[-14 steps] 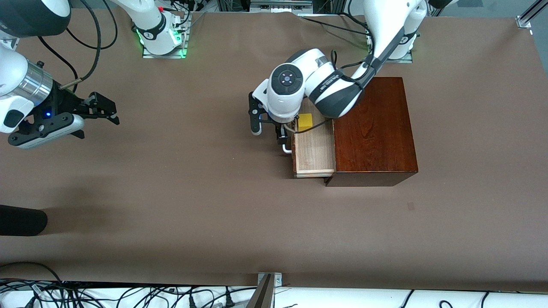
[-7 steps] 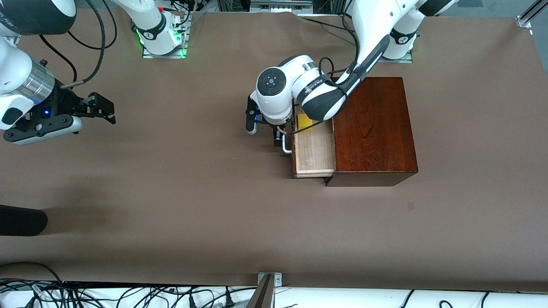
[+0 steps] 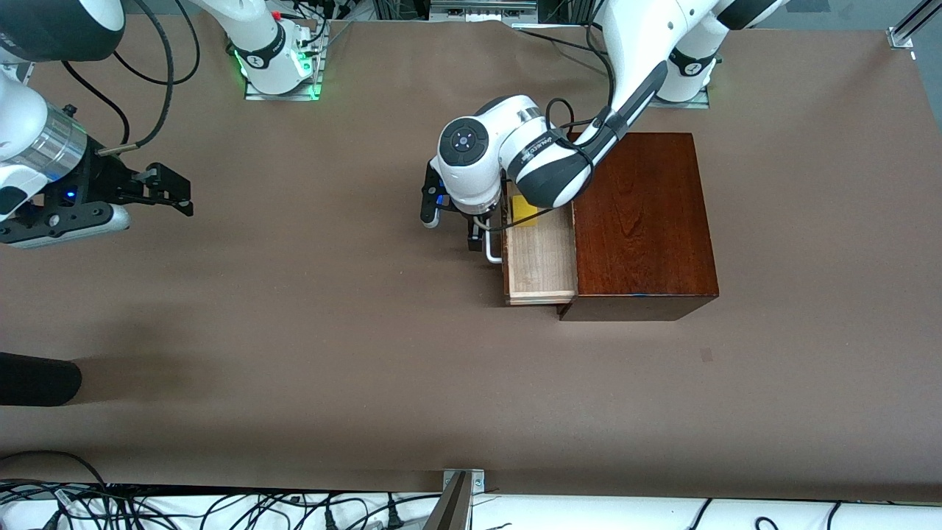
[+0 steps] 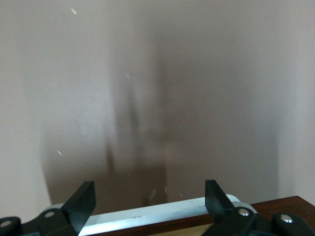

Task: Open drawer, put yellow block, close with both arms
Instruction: 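Push the drawer front into the box with the left gripper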

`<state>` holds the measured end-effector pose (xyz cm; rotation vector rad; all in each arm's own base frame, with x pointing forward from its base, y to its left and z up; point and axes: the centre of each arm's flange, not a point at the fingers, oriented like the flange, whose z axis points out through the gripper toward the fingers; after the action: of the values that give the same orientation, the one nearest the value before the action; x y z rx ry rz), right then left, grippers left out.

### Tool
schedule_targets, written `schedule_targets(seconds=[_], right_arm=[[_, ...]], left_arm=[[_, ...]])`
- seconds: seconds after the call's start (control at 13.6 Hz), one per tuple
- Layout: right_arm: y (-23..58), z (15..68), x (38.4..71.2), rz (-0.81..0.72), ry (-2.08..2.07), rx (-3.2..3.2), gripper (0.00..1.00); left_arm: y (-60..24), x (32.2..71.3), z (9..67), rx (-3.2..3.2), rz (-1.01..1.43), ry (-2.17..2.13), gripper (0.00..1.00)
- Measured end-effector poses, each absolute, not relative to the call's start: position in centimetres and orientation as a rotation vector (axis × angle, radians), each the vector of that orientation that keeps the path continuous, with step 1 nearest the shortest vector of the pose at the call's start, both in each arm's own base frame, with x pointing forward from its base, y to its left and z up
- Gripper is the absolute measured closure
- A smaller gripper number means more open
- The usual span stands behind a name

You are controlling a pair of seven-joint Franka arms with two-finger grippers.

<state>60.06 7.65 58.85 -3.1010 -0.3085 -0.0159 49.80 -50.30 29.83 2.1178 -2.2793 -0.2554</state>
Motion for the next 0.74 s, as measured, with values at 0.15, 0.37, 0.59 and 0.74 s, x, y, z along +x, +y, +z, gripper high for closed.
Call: schedule_targets(seconds=[0.15,0.37,0.59,0.74], right_arm=[[7.7,58.8,60.0,-0.014,-0.304,-3.101,0.0],[7.8,58.8,60.0,-0.006,-0.304,-3.101,0.0],[7.8,58.8,60.0,-0.005,-0.3,-3.102,0.0],[7.7,58.8,60.0,-0.005,-0.299,-3.102,0.0]], left_arm=[[-49.7,49.9,30.0,2.125,-0.333,-2.273,0.0],[-48.3,50.7,30.1,2.11,-0.394,-2.283,0.0],[-47.8,50.9,30.0,2.114,-0.418,-2.273,0.0],[-47.2,51.1,30.1,2.119,-0.454,-2.262,0.0]])
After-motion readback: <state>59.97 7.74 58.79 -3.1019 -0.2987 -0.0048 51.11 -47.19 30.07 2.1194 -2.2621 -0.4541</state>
